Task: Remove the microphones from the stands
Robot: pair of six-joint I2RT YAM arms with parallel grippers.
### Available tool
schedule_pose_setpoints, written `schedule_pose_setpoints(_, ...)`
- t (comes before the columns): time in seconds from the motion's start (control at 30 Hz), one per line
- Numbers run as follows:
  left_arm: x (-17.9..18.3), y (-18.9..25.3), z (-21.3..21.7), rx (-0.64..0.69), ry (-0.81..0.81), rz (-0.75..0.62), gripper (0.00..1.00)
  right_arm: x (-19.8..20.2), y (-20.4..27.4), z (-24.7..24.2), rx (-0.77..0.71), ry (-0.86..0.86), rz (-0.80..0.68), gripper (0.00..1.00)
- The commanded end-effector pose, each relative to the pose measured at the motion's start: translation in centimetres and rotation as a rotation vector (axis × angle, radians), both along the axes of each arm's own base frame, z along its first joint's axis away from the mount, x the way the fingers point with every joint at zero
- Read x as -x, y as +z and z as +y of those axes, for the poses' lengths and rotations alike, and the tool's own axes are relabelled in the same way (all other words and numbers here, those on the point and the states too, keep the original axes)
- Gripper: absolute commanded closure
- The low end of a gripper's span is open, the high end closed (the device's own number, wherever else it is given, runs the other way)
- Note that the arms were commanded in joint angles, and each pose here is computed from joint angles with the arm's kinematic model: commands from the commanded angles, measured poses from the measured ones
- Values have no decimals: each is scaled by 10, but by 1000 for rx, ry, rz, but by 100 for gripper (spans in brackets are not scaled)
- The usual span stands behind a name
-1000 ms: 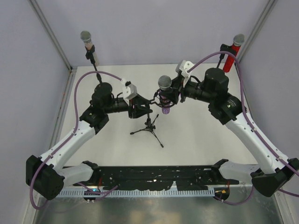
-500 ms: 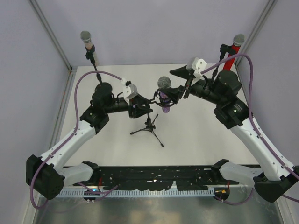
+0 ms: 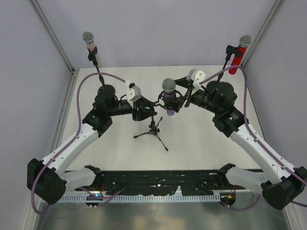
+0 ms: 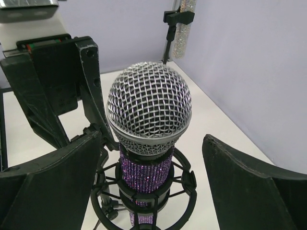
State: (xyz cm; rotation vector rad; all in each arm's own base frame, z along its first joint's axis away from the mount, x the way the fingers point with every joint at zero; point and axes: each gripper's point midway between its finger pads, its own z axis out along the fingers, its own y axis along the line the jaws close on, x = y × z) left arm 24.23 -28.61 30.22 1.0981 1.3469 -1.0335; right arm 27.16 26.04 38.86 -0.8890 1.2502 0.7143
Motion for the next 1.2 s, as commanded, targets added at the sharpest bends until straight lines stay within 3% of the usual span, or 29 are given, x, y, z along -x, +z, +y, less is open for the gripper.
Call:
schedule_pose_setpoints(0.0,-3,-29,6,-59,33,100,70,-10,20,-5,-61,-54,-102,11)
schedule_pose_setpoints(0.27,-2,-29,5,-57,30,100,70,-5,13,-6,-49,-37,-118,25)
schedule_pose_setpoints(0.73,-2,-30,5,-59,29,103,70,17,26,0,-37,66,-151,64)
schedule_pose_setpoints(1.17,-2,-33,4,-63,27,111,69,33,74,4,-39,145,-137,68)
